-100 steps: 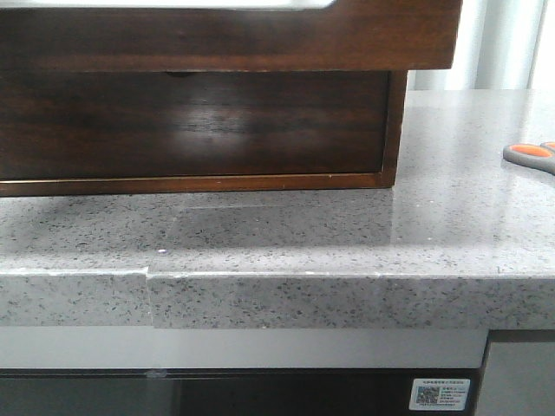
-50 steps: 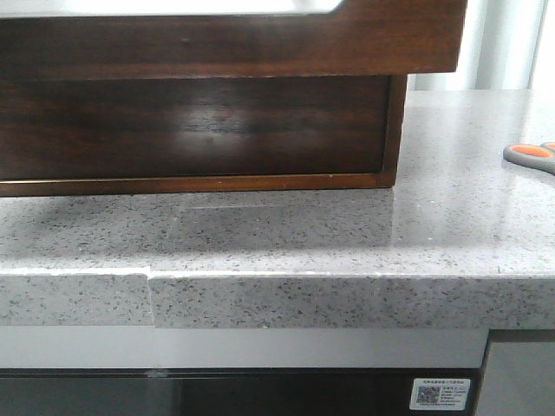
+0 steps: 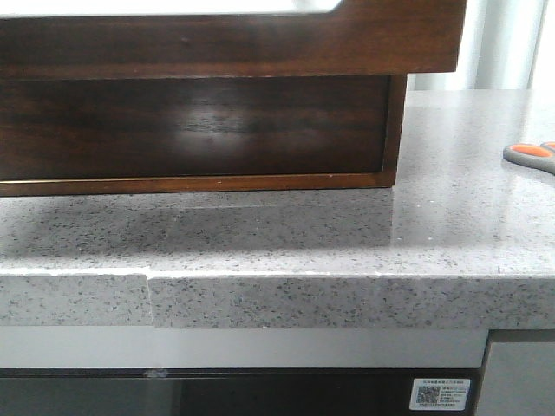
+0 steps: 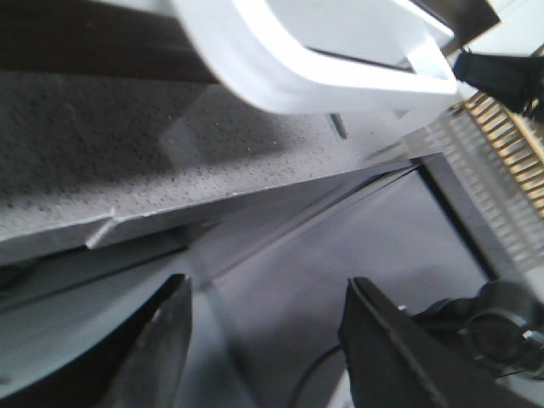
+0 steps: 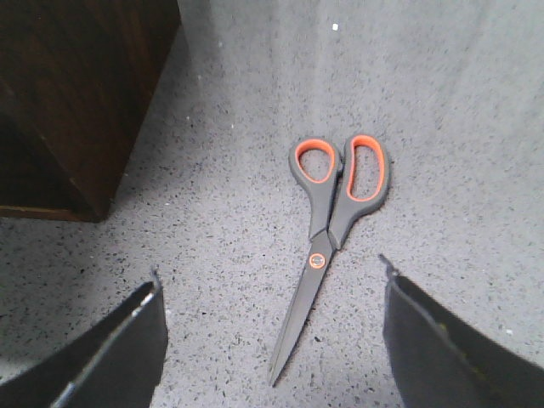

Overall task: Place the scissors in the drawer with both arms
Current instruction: 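Lower the right gripper over the scissors and grasp them at the pivot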

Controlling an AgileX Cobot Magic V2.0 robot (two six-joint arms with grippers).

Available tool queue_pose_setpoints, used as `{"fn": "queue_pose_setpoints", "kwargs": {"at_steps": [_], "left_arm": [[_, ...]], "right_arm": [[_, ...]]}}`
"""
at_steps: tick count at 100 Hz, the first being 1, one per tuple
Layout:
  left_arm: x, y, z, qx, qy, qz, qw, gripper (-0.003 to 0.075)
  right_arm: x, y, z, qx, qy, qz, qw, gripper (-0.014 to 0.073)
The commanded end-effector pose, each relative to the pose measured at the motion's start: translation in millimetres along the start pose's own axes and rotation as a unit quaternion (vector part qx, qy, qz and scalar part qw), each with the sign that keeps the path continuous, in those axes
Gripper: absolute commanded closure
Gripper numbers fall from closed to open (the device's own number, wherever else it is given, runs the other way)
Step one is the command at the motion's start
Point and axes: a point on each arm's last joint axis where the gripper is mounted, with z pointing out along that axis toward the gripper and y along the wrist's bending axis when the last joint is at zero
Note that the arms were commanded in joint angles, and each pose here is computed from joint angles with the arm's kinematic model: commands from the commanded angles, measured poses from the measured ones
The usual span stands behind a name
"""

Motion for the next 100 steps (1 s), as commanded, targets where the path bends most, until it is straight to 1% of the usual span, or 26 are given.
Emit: {"fn": "queue_pose_setpoints", "kwargs": {"at_steps": [1, 12, 20, 31, 38, 44, 59, 70, 78, 89, 100], "left_arm": [[-8, -13, -12, -0.013, -0.034, 0.048, 0.998, 0.0357], [-10, -24, -26, -0.054, -0.041, 0.134, 0.989, 0.0357], [-19, -37, -38, -0.078, -0.06, 0.191, 0.977, 0.0357], [-34, -55, -53, -0.099, -0.081, 0.244, 0.961, 0.0357], [-42, -62, -59, -0.113, -0.094, 0.266, 0.953, 0.0357], [-48, -66, -64, -0.123, -0.113, 0.28, 0.945, 0.0357], [-61, -72, -72, -0.144, -0.167, 0.29, 0.931, 0.0356], [-66, -72, -74, -0.153, -0.196, 0.288, 0.925, 0.0357], [-70, -71, -74, -0.158, -0.204, 0.293, 0.92, 0.0356], [-77, -70, -69, -0.141, -0.21, 0.297, 0.921, 0.0357], [-86, -65, -60, -0.131, -0.195, 0.29, 0.928, 0.0357]], "right_arm": [[-20, -3, 3, 0.009, -0.034, -0.004, 0.999, 0.0113], [-25, -5, 19, 0.007, -0.007, -0.002, 1.0, 0.0113], [-27, -6, 30, 0.005, 0.015, -0.001, 1.0, 0.0113], [-29, -7, 49, 0.0, 0.058, 0.002, 0.998, 0.0113], [-29, -8, 59, -0.003, 0.088, 0.003, 0.996, 0.0113], [-30, -8, 67, -0.006, 0.111, 0.003, 0.994, 0.0113], [-28, -9, 87, -0.017, 0.184, 0.006, 0.983, 0.0113], [-28, -10, 101, -0.02, 0.213, 0.007, 0.977, 0.0113], [-27, -12, 109, -0.021, 0.231, 0.008, 0.973, 0.0113], [-28, -19, 120, -0.015, 0.249, 0.017, 0.968, 0.0113], [-34, -25, 127, -0.009, 0.25, 0.023, 0.968, 0.0113]]}}
